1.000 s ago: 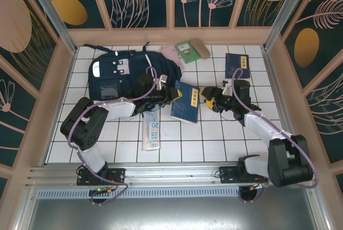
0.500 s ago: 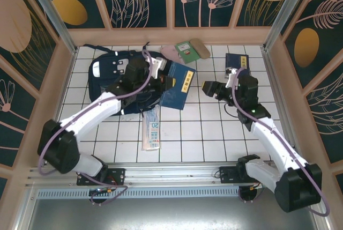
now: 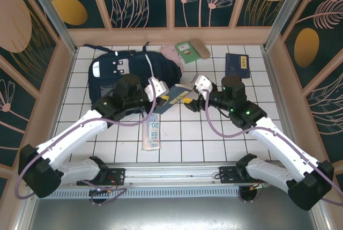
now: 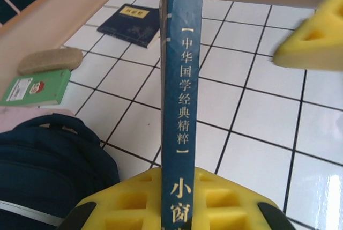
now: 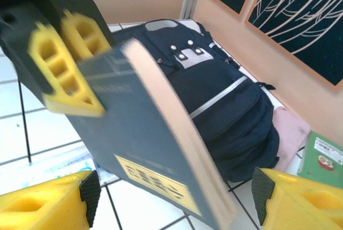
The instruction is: Pack the student bag
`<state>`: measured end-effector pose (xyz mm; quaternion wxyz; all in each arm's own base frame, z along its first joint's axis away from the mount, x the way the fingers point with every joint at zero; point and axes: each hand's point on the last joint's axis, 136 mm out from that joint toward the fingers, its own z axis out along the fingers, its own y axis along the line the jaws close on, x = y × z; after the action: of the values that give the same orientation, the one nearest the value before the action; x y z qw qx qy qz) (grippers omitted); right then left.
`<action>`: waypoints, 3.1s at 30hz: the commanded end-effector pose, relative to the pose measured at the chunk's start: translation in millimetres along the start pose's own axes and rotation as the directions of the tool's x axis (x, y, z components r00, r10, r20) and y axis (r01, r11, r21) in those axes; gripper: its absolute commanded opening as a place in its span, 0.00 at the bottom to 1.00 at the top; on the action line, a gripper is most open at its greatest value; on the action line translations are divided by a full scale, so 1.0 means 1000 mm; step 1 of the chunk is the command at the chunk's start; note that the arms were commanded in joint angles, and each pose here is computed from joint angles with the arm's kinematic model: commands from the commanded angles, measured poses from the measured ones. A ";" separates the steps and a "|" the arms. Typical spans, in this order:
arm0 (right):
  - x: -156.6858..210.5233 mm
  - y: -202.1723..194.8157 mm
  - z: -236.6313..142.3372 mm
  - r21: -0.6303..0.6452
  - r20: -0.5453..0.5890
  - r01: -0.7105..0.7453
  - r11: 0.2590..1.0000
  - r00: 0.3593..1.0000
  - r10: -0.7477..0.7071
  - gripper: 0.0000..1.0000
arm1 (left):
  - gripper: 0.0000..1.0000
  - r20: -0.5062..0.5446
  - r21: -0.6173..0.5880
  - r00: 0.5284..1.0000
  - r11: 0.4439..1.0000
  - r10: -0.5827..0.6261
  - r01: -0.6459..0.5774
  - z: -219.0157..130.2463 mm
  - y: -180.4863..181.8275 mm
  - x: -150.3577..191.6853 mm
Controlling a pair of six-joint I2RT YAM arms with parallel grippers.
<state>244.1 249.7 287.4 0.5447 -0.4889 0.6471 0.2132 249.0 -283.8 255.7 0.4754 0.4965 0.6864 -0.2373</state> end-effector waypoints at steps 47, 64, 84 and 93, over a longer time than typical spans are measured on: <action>0.079 -0.094 -0.016 0.507 0.115 -0.678 0.533 0.665 0.738 0.00 | 0.99 0.158 -0.352 0.610 0.533 -0.776 0.769 0.021 0.136 0.023; 0.099 -0.076 0.008 0.421 0.095 -0.756 0.502 0.586 0.804 0.00 | 0.82 0.175 -0.255 0.204 0.156 -0.963 0.954 0.077 0.235 0.103; 0.120 -0.067 0.014 0.434 0.051 -0.752 0.496 0.571 0.820 0.00 | 0.60 0.145 -0.192 0.184 0.154 -0.972 0.969 0.135 0.265 0.123; 0.124 -0.067 0.012 0.443 0.068 -0.759 0.478 0.560 0.826 0.00 | 0.43 0.119 -0.184 0.150 0.126 -0.982 0.975 0.149 0.261 0.137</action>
<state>310.4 177.4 172.6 0.3973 -0.0251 0.8856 0.2394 536.9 -227.3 108.0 0.2491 -0.1330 0.8775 -0.3876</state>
